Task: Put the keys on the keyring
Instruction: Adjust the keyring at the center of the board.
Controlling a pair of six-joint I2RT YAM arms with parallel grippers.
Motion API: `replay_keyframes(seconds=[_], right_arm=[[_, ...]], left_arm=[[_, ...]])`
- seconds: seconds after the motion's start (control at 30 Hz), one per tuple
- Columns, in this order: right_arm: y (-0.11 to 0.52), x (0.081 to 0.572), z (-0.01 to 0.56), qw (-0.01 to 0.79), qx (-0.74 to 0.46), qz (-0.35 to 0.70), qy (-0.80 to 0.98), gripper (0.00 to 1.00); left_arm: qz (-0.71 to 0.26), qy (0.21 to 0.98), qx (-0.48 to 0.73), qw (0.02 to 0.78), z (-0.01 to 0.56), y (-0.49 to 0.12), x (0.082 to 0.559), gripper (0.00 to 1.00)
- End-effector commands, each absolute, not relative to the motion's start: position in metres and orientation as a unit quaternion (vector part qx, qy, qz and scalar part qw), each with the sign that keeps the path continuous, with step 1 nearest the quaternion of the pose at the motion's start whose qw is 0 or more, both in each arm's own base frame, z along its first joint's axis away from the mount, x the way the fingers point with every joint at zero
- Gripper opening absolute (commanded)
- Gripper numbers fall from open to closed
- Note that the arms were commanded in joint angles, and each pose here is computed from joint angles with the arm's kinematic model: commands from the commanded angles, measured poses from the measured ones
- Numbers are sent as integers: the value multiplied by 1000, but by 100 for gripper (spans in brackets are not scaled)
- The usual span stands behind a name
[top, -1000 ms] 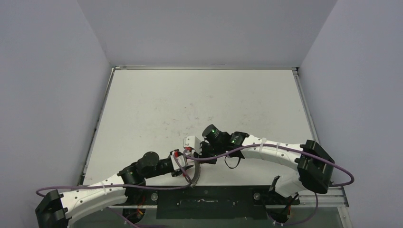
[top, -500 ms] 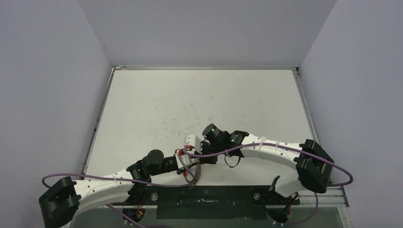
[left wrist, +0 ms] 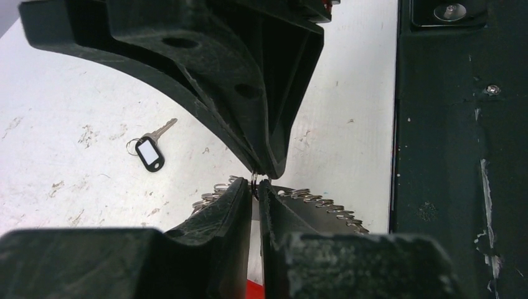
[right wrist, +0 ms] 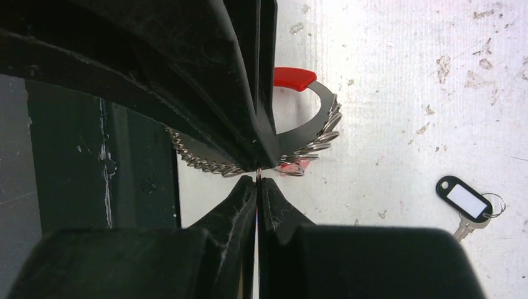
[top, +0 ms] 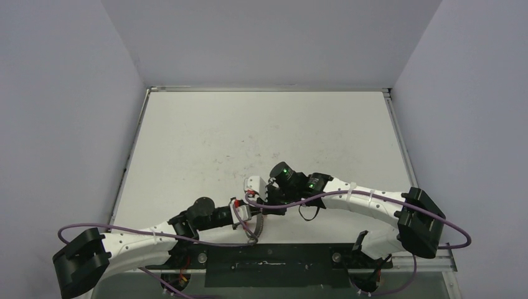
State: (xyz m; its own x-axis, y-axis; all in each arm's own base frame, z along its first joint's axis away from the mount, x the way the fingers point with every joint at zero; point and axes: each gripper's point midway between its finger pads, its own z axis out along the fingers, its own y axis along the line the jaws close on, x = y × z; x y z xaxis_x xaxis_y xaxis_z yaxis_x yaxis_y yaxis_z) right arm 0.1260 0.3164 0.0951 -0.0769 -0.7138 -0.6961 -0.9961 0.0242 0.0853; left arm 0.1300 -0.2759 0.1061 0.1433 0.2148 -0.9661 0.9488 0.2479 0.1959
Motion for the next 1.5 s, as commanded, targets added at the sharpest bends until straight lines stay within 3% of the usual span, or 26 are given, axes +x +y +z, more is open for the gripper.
replay_keyframes(seconds=[0.0,0.13,0.3,0.43,0.5,0.6,0.7,0.83,1.07,1.47], right_arm=[[328,129,118,282,-629,317,652,0],[330,129,119,282,-629,319,651,0],[331,129,121,283,-627,322,650,0],[332,129,121,283,-627,323,650,0],[331,130,120,284,-628,321,650,0],[328,137,121,305,-616,316,654,10],[322,148,129,345,-593,321,653,31],[310,153,147,411,-571,348,620,40],[304,136,180,522,-566,392,504,46],[321,124,198,545,-564,433,445,42]], left_arm=[[-346,535,520,569,119,-282,127,9],[-350,530,528,564,120,-284,124,15],[-353,527,533,560,120,-286,123,15],[-355,527,535,557,121,-289,123,0],[-355,530,532,557,121,-289,124,0],[-360,536,516,563,123,-288,125,0],[-369,536,487,582,129,-284,127,0],[-374,530,454,611,137,-275,129,0],[-377,501,438,644,151,-264,125,0],[-385,482,447,647,158,-262,116,0]])
